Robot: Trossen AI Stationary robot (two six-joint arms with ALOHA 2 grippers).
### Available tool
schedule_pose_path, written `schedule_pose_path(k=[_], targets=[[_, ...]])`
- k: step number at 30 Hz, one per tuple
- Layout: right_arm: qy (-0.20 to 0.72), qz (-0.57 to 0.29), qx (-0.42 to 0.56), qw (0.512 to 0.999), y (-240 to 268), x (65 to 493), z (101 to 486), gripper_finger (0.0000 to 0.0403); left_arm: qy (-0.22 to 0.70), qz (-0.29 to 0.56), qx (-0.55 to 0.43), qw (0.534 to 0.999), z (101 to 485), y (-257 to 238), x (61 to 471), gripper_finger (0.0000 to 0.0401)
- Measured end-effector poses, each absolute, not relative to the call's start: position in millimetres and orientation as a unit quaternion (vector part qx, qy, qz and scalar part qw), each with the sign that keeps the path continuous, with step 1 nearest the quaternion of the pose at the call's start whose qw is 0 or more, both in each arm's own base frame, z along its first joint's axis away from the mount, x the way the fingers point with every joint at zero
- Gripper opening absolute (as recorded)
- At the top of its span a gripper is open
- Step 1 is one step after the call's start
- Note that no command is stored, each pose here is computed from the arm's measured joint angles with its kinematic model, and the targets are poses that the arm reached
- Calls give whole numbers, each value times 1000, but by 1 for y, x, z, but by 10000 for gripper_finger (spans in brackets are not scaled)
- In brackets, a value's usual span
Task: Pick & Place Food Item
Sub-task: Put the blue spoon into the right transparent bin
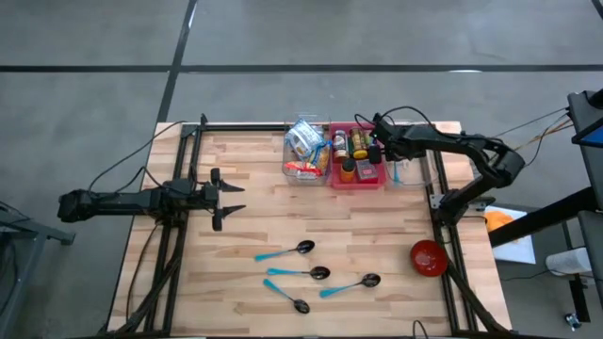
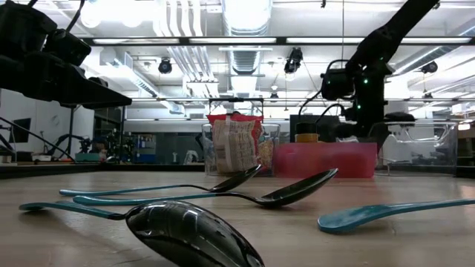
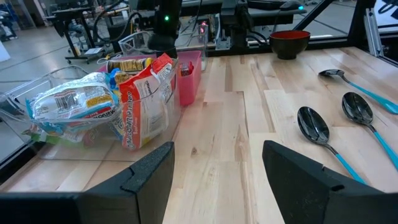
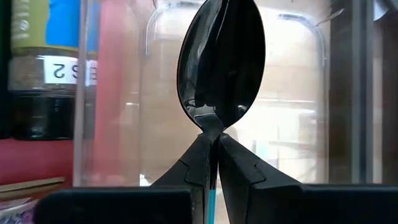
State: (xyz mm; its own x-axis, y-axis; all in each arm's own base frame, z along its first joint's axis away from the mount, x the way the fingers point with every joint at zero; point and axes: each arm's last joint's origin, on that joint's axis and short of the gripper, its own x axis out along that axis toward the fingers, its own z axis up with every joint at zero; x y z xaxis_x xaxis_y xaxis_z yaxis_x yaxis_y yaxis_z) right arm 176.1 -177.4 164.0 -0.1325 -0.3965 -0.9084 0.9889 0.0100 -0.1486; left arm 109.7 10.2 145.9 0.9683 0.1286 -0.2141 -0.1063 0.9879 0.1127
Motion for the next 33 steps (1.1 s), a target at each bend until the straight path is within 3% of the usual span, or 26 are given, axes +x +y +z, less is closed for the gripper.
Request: schedule_pose_path(k=[12,22,33], targets=[[429,-605,328,586,-180,179,165,22,111,59,50,991,146,10,110,244],[428,-610,332,578,-183,175,164,112,111,59,49,991,146,10,110,244],[429,-610,331,578,-183,175,165,125,111,60,49,991,146,10,110,244]])
